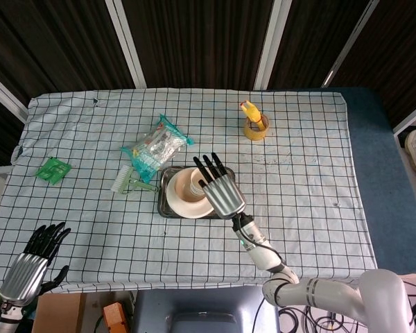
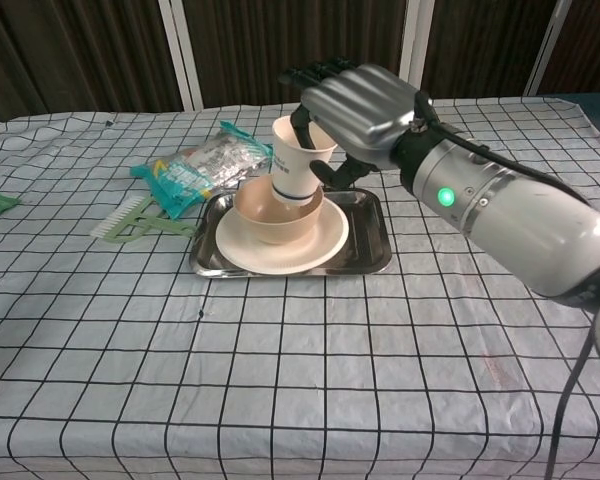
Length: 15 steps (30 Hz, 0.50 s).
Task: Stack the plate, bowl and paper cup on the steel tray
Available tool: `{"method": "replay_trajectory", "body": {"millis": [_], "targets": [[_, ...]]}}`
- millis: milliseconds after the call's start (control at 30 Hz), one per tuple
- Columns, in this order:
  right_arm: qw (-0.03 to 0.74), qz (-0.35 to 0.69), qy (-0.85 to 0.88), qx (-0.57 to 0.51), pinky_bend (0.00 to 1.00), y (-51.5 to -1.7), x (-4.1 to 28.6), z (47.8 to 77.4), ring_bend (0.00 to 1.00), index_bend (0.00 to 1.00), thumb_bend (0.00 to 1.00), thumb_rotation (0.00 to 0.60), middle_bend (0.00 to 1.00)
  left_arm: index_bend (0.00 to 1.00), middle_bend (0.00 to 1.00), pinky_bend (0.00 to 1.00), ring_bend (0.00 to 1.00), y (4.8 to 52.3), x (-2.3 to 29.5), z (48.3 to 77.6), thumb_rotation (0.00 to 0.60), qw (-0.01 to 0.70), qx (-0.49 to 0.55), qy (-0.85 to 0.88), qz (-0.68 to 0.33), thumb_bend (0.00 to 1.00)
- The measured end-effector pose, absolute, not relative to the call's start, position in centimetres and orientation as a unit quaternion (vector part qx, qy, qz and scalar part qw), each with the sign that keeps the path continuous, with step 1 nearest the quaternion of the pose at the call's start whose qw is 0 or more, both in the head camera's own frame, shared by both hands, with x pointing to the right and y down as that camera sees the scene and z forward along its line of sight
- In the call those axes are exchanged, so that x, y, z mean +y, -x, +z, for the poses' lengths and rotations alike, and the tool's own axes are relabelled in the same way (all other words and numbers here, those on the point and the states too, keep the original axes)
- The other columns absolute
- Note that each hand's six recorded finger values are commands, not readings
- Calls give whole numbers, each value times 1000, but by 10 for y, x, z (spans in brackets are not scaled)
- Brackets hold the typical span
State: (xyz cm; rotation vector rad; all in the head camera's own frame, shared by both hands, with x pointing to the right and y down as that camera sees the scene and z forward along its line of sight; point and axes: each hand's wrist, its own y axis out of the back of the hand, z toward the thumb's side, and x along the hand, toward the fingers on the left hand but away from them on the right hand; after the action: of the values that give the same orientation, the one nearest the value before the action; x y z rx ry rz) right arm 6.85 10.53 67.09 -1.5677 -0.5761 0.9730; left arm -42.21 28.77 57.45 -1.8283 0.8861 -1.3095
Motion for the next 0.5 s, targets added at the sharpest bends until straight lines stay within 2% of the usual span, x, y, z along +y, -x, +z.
{"method": "replay_trajectory", "body": {"millis": [267, 500], "targets": [[570, 417, 664, -245, 0, -37, 108, 685, 0, 659, 465, 600, 25, 0, 4, 14, 0, 425, 288, 573, 600, 352, 345, 707, -507, 381], [572, 425, 660, -238, 0, -29, 110, 694, 0, 660, 465, 600, 25, 0, 4, 14, 0, 426, 288, 573, 600, 351, 346, 707, -507, 381]]}}
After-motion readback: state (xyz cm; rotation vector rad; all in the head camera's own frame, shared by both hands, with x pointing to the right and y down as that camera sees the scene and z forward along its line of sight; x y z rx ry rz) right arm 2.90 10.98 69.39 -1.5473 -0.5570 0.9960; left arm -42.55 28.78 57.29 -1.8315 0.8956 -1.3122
